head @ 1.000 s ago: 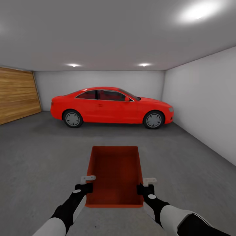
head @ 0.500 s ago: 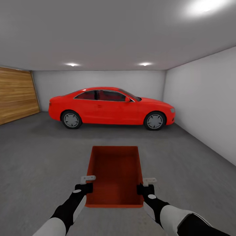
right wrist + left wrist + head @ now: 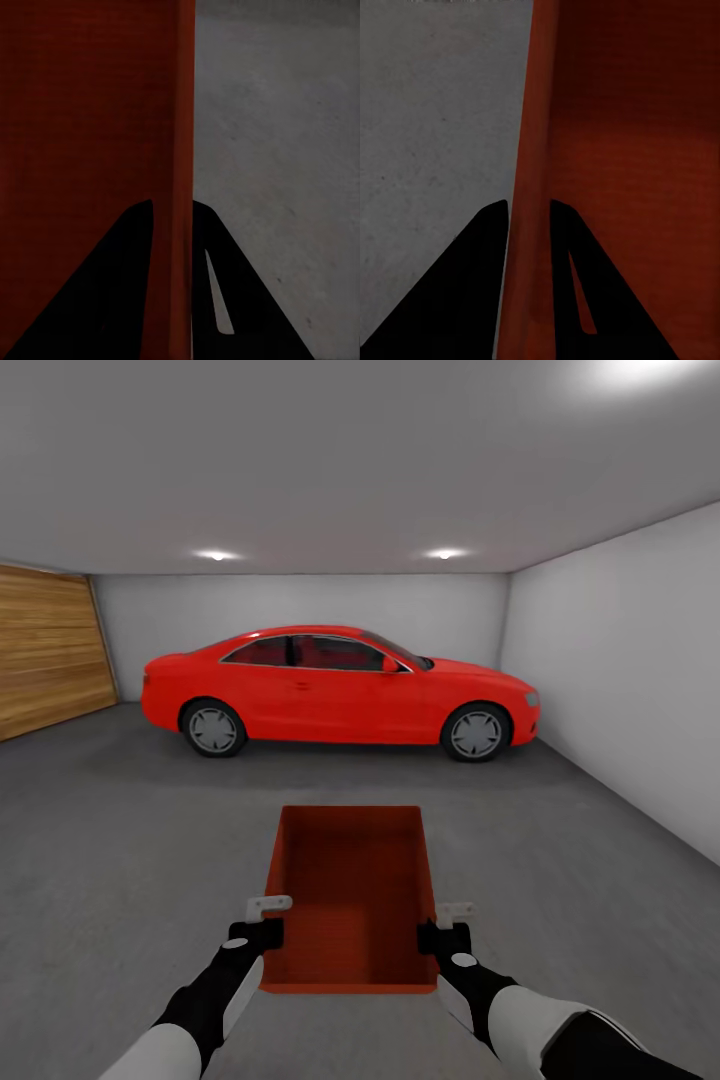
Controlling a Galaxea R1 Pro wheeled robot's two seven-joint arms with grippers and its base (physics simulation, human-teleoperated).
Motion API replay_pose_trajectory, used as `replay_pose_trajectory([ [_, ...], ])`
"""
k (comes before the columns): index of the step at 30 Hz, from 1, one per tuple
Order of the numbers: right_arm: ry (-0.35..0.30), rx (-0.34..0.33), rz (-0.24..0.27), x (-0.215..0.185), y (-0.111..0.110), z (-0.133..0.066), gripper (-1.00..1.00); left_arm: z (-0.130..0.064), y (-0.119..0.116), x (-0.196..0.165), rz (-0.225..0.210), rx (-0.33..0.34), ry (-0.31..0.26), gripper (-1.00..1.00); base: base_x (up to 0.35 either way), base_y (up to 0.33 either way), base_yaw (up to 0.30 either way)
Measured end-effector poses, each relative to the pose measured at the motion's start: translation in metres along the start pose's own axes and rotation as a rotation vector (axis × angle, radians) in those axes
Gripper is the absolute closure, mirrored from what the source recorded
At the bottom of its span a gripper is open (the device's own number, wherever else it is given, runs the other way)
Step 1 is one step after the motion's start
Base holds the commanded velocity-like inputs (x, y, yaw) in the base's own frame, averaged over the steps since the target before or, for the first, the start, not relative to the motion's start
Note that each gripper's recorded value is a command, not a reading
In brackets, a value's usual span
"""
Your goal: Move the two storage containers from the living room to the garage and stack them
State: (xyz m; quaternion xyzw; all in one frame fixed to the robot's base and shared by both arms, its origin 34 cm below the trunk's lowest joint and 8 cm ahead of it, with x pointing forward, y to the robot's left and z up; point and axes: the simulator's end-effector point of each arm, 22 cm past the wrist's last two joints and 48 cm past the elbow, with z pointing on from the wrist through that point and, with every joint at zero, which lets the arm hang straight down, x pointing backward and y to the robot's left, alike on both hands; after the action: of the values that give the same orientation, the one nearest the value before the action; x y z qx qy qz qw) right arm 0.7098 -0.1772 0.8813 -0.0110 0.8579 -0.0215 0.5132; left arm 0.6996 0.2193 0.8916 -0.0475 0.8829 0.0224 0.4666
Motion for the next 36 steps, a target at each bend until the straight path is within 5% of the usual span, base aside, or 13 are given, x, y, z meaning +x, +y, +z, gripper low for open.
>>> replay_pose_trajectory([
  [21, -0.001, 0.000, 0.002, 0.0000, 0.0004, -0.0001, 1.00, 0.0001, 0.0003, -0.0003, 0.001, 0.001, -0.001, 1.00, 0.321, 0.000, -0.003],
  [36, -0.001, 0.001, 0.002, -0.0003, 0.0003, -0.0004, 1.00, -0.0001, 0.0003, -0.0005, 0.000, 0.001, 0.000, 1.00, 0.321, 0.012, -0.244],
])
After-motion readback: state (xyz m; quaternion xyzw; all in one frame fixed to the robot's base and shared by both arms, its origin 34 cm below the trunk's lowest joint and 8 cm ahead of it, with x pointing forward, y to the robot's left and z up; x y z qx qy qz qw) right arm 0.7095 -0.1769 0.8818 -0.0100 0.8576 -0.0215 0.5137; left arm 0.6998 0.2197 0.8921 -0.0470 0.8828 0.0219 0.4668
